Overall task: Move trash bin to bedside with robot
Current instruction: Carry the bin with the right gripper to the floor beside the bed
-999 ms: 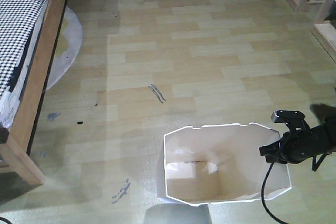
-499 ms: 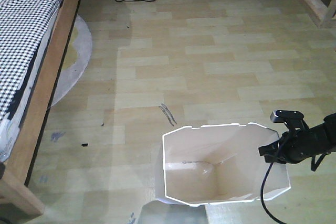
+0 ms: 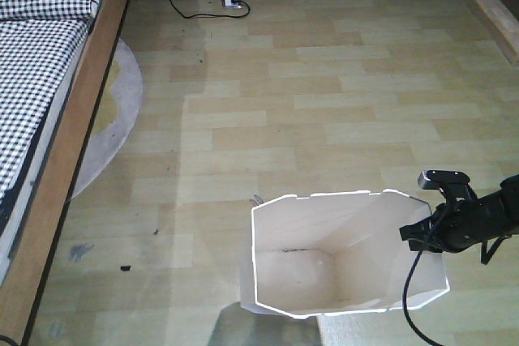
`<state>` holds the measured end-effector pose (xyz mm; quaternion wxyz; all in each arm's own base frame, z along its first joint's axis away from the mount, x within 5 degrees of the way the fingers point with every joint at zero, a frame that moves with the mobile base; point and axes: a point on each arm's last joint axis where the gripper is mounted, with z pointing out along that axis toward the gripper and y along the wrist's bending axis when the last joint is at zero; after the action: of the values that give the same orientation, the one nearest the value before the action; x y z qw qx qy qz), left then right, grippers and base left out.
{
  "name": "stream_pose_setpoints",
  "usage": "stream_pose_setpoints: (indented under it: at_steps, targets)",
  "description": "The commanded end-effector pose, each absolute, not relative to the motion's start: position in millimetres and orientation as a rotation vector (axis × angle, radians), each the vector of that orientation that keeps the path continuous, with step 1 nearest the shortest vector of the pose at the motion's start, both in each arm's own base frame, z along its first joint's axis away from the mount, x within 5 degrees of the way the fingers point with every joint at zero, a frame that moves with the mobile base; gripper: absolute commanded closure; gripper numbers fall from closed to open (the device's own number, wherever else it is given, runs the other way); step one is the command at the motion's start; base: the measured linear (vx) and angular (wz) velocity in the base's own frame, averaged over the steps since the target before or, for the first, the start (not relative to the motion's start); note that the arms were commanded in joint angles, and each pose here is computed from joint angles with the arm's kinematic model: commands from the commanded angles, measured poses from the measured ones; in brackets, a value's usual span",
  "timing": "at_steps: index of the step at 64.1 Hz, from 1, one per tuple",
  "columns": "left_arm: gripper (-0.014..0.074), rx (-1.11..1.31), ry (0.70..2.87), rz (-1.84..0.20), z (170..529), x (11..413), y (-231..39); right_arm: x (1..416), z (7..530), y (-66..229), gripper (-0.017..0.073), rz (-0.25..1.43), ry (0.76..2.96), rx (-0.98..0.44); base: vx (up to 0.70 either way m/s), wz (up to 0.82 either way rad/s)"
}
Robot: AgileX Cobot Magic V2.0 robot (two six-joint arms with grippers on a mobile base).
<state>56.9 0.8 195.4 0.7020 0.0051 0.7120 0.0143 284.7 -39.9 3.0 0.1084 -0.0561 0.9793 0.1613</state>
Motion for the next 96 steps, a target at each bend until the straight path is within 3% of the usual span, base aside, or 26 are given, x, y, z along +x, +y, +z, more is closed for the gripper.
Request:
stream_pose_setpoints:
  at_steps: [1,96]
  targets:
    - [0.0600,0.000,1.507,0.007,199.1,56.1,0.3,296.0,31.0,-28.9,0.0561,0.687,2.748,-0.139,0.37,0.02]
    - [0.0600,0.000,1.507,0.007,199.1,56.1,0.3,296.1,31.0,-29.0,0.0561,0.686,2.748,-0.137,0.36,0.04]
